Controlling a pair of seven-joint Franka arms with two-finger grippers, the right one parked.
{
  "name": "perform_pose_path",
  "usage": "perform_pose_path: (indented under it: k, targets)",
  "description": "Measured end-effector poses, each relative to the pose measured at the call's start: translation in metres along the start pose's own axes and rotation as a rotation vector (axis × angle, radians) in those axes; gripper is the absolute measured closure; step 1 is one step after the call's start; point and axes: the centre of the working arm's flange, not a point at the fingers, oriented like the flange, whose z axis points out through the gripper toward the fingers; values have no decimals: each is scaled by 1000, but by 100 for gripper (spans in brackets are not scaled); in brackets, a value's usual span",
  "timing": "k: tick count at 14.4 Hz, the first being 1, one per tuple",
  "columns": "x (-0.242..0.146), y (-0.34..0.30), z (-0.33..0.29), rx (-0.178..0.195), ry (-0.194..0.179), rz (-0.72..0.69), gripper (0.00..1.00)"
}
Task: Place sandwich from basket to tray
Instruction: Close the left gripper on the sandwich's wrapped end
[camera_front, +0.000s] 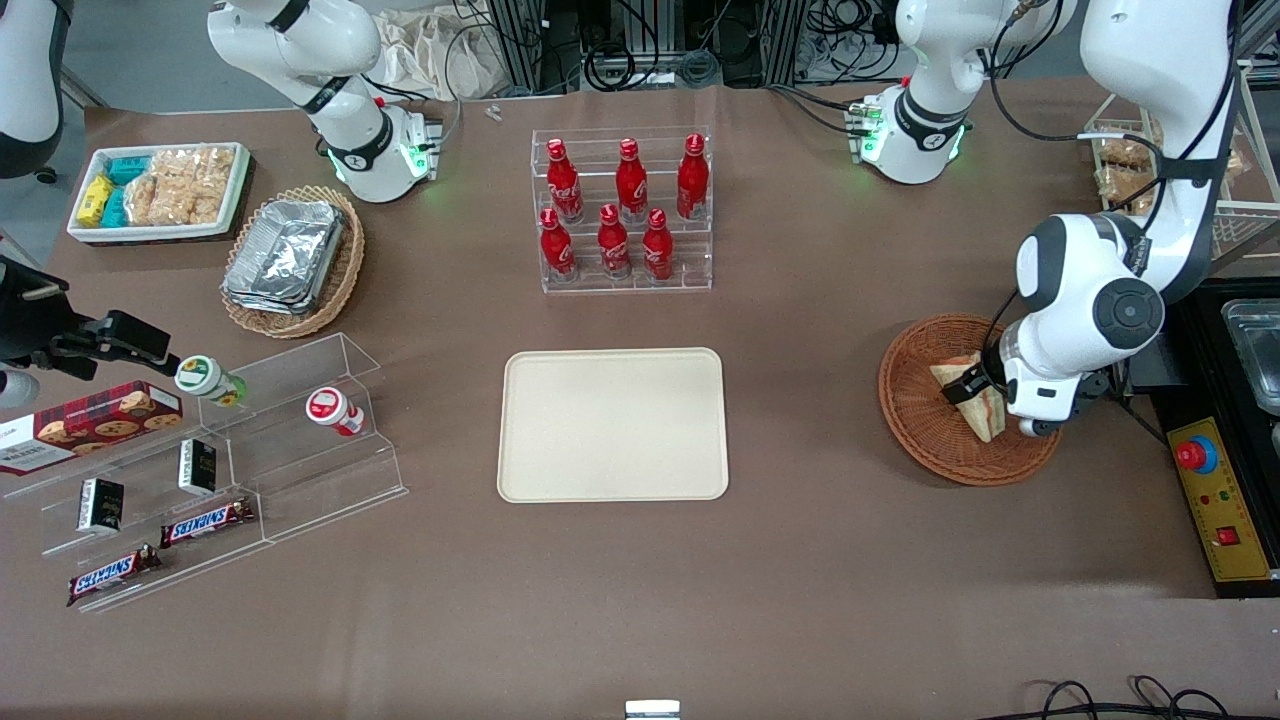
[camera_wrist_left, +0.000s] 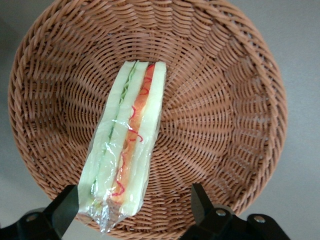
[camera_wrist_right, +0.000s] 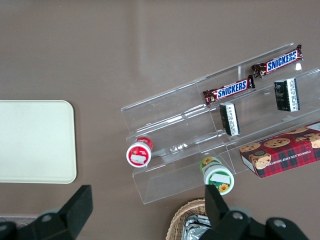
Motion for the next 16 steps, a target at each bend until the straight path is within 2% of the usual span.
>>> perform_pose_path:
  k: [4, 10, 13, 16]
  targets:
    - [-2, -5, 8, 25, -2, 12, 0]
    - [5, -2, -7, 21, 15, 3, 0]
    - [8, -1, -20, 34, 11, 4, 0]
    - [2, -6, -3, 53, 8, 16, 0]
